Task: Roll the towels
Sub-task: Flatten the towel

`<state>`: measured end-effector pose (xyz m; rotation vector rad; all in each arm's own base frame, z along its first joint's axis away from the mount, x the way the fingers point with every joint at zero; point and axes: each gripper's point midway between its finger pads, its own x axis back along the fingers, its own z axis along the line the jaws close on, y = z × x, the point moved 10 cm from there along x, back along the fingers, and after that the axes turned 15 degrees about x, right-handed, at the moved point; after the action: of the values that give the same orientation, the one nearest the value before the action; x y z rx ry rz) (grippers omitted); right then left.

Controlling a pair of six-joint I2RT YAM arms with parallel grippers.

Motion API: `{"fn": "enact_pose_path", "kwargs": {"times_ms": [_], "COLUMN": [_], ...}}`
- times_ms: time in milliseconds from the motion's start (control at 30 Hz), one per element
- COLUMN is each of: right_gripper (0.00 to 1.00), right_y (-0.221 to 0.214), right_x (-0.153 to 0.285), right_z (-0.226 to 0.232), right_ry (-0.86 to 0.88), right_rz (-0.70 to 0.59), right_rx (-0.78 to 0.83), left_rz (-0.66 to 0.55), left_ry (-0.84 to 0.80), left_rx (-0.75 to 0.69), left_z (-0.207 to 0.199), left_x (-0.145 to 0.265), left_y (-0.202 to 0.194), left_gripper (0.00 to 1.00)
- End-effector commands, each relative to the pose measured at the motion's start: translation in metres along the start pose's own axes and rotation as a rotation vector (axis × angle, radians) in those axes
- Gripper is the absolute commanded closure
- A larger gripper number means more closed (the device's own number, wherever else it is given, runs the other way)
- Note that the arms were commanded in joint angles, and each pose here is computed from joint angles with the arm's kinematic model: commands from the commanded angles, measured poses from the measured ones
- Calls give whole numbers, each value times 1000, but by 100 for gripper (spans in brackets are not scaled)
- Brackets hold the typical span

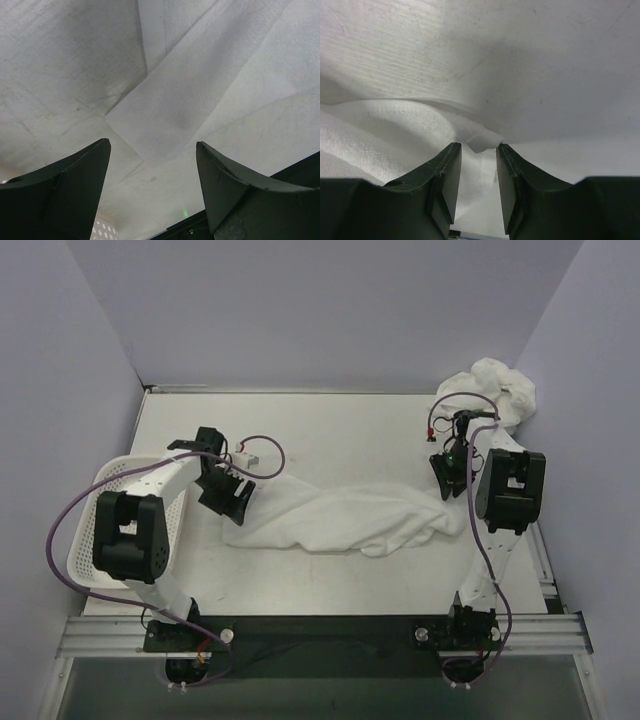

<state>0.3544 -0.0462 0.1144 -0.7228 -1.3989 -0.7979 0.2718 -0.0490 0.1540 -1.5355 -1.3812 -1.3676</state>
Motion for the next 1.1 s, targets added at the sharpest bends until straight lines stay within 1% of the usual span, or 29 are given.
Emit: {"fn": "enact_pose_path", "kwargs": {"times_ms": [0, 100, 167, 267, 333, 433, 467, 600, 733, 767, 800, 867, 933, 1033, 1067], "right_gripper": [66, 63, 58, 55, 55, 59, 61, 60, 53, 47, 44, 43, 44, 51, 55], "right_y": [0, 2, 2, 5, 10, 12, 16, 18, 15, 14, 15, 17, 17, 17, 17], "right_x": [11, 18, 19, 19, 14, 10, 11, 12, 26, 33, 35, 36, 35, 28, 27], "right_z": [3, 6, 9, 10, 10, 9, 13, 12, 12, 12, 11, 11, 11, 12, 11], "right_ry": [-61, -103, -130, -150, -160, -152, -174, -196, -237, -251, -256, -248, -228, -197, -194], "right_rz": [21, 19, 29, 40, 60, 69, 88, 106, 93, 80, 75, 62, 55, 57, 62], "right_rx": [26, 70, 130, 197, 229, 249, 278, 299, 319, 322, 345, 380, 424, 464, 476], "left_rz": [-3, -12, -10, -6, -9, -7, -10, -15, -13, -9, -5, 1, 11, 17, 21], "left_ry": [-23, -44, -49, -52, -52, -47, -45, -35, -41, -42, -44, -47, -62, -76, -77], "left_rx": [11, 18, 20, 26, 25, 33, 34, 41, 40, 40, 39, 47, 58, 69, 67], "left_z": [1, -1, -1, -1, -1, 1, 2, 7, 9, 9, 9, 9, 9, 8, 8], "left_x": [-2, -2, -3, -4, -4, -4, -4, -2, -1, -1, -2, -3, -6, -9, -10], "left_y": [6, 11, 13, 14, 16, 17, 18, 22, 27, 26, 26, 26, 23, 21, 21], "left_gripper": [20, 20, 20, 20, 20, 20, 20, 20, 20, 20, 20, 20, 20, 20, 20]}}
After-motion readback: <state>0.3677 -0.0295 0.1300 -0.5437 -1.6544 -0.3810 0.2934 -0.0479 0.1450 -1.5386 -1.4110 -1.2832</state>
